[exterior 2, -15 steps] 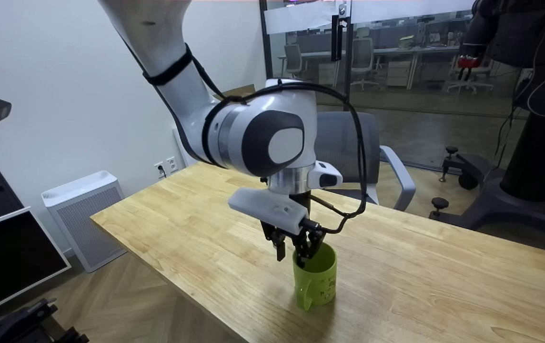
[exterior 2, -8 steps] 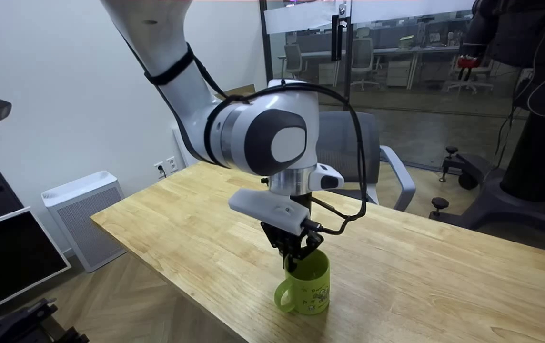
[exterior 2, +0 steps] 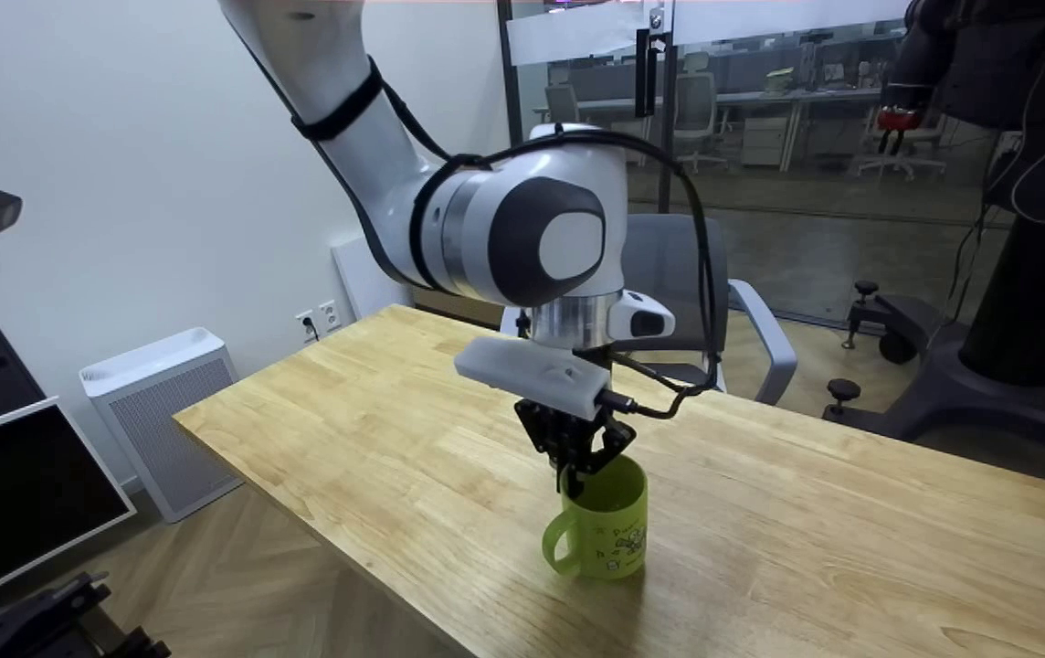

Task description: Pick up the cup and move it to the right twice.

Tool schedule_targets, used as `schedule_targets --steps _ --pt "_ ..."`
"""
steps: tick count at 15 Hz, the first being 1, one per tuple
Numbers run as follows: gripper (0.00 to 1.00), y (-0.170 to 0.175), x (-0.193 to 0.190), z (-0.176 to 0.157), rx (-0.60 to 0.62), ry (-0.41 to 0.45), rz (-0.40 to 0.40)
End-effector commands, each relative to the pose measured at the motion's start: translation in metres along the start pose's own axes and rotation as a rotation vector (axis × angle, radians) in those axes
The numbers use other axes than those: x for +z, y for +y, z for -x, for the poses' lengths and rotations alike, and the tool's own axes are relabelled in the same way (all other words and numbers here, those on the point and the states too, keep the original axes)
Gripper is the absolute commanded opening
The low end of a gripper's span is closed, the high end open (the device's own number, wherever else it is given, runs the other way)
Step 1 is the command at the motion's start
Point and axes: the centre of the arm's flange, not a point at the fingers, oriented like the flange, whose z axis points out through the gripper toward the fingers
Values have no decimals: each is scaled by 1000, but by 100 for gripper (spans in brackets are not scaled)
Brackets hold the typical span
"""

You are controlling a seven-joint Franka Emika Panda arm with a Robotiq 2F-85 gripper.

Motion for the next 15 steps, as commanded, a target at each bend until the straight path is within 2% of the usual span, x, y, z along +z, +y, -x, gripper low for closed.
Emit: schedule_targets --steps 1,7,15 --pt "2 3 -27 -9 15 15 0" --pt "2 -28 -32 -11 -28 28 0" --pt "2 -110 -36 -9 -143 37 0"
